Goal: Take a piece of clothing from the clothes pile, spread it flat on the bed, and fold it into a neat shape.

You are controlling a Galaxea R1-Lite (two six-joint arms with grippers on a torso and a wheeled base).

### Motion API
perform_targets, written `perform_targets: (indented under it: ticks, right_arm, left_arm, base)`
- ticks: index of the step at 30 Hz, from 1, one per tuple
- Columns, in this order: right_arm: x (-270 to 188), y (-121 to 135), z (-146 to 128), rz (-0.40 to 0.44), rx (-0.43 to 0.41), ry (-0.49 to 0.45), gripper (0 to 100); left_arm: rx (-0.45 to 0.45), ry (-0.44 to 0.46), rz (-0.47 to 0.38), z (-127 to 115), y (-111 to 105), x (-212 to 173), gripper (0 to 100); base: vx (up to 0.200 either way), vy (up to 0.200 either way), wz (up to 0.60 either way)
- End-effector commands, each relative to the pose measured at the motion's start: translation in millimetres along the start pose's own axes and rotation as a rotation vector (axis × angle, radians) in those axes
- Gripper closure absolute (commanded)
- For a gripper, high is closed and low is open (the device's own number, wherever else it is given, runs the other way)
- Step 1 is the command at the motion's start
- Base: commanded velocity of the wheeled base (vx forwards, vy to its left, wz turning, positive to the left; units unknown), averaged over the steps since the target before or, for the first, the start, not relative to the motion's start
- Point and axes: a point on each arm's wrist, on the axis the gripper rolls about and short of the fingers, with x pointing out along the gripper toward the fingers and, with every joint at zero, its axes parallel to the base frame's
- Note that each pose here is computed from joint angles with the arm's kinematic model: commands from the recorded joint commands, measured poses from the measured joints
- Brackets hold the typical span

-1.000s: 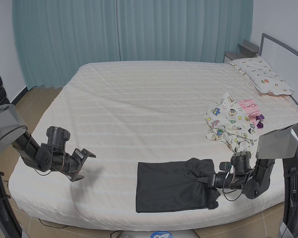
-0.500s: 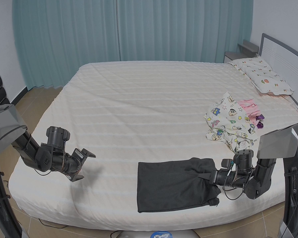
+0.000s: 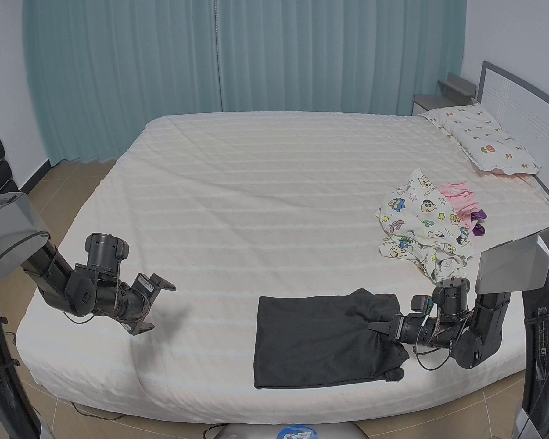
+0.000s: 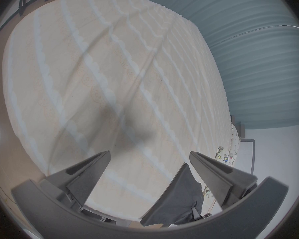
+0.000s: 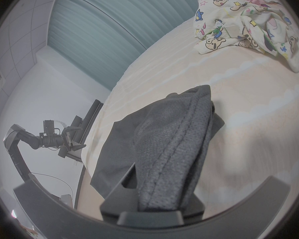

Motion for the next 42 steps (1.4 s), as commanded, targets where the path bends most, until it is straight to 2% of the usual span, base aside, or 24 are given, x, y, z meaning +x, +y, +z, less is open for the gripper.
perform_targets:
  ticks: [1,13,21,24,42]
  right_arm:
    - [1,0,1,0.007,-0.006,-0.012,100]
    - [4,1,8,0.019,-0.023,-0.042,100]
    - [-3,7,20,0.022,-0.032,-0.069,100]
    - [-8,0,23,-0.001,-0.015,-0.073,100]
    - [-18,0,20,-0.015,-0.009,-0.065,100]
  left_arm:
    - [0.001,0.000,0.001,0,0,0,0]
    - [-0.001,-0.001,-0.002,1,-1,2,0]
    - [-0.002,-0.002,-0.004,1,-1,-1,0]
    - [-0.002,-0.001,-0.007,0,-2,-1,0]
    - [0.022,0.038,0.003,-16,-4,1,0]
  base:
    - [0.000,0.000,0.00]
    - [0.000,0.000,0.00]
    - [0.000,-0.200,0.00]
    - [0.000,-0.200,0.00]
    - [0.000,-0.200,0.00]
